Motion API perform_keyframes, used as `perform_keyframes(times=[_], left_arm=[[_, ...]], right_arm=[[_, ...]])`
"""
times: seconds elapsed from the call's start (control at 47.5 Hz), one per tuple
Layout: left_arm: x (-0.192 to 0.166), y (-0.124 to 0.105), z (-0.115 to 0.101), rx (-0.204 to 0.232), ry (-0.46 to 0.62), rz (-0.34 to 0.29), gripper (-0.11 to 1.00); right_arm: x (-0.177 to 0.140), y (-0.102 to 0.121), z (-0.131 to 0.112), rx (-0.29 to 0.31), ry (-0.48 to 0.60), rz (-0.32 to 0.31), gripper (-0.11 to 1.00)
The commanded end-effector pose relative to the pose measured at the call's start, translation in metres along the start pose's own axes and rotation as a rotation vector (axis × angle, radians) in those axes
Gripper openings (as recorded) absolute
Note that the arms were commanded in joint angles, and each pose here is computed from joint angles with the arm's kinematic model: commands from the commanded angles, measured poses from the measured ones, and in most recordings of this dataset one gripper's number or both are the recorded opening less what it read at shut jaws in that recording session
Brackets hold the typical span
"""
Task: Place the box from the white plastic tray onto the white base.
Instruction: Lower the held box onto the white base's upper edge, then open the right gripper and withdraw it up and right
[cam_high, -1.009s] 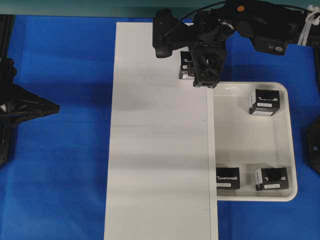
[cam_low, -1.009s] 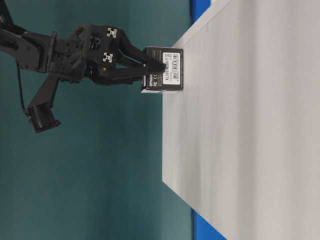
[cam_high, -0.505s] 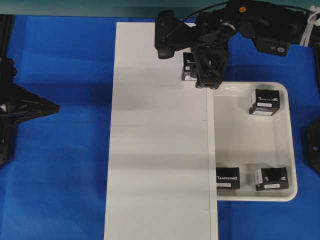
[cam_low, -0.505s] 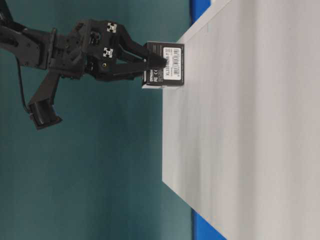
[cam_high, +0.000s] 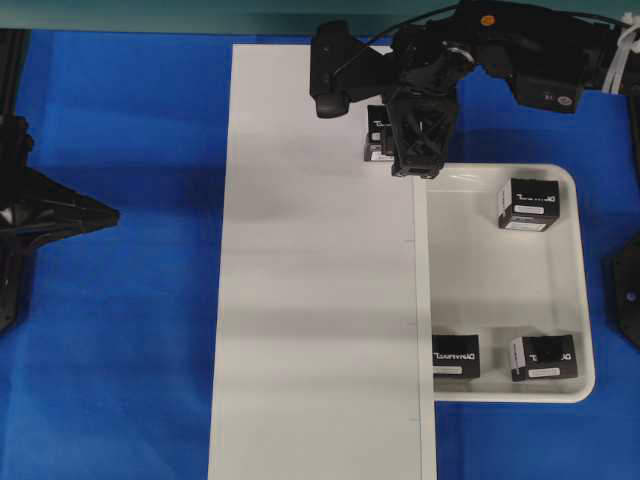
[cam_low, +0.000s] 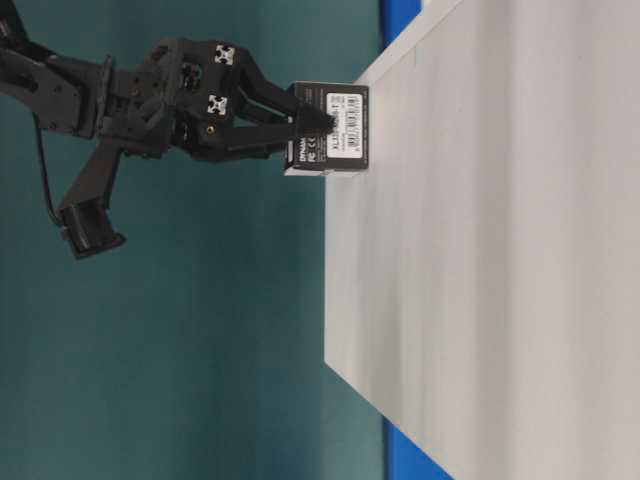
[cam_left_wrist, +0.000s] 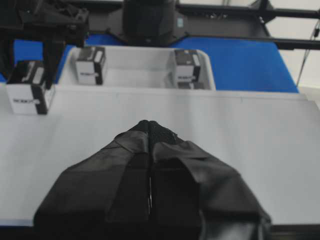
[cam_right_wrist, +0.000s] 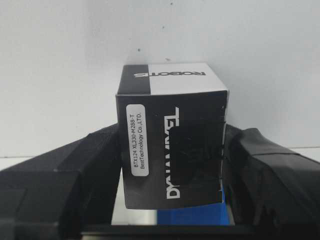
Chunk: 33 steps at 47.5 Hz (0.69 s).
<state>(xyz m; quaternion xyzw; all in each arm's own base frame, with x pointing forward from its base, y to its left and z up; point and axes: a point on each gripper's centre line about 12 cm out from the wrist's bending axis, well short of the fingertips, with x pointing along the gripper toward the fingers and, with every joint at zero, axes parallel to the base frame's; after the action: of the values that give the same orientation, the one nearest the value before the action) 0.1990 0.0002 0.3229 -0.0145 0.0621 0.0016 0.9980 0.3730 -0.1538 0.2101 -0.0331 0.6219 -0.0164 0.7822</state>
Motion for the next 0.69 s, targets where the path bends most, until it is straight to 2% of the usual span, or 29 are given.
perform_keyframes(times=[0.0, 0.547, 0.61, 0.673], left_arm=[[0.0006, 0.0, 0.0119, 0.001, -0.031, 0.001, -0.07], [0.0006, 0.0, 0.0119, 0.001, -0.031, 0.001, -0.07], [0.0002, 0.0, 0.0122, 0.001, -0.032, 0.001, -0.07], [0.0002, 0.0, 0.0122, 0.0, -0.032, 0.001, -0.07]], right_arm=[[0.0036, 0.003, 0.0011, -0.008, 0.005, 0.005, 0.59], [0.0036, 0.0015, 0.004, -0.004, -0.02, -0.007, 0.58], [0.0036, 0.001, 0.0048, -0.006, -0.026, -0.012, 0.64], [0.0036, 0.0008, 0.0051, -0.006, -0.029, -0.013, 0.76]])
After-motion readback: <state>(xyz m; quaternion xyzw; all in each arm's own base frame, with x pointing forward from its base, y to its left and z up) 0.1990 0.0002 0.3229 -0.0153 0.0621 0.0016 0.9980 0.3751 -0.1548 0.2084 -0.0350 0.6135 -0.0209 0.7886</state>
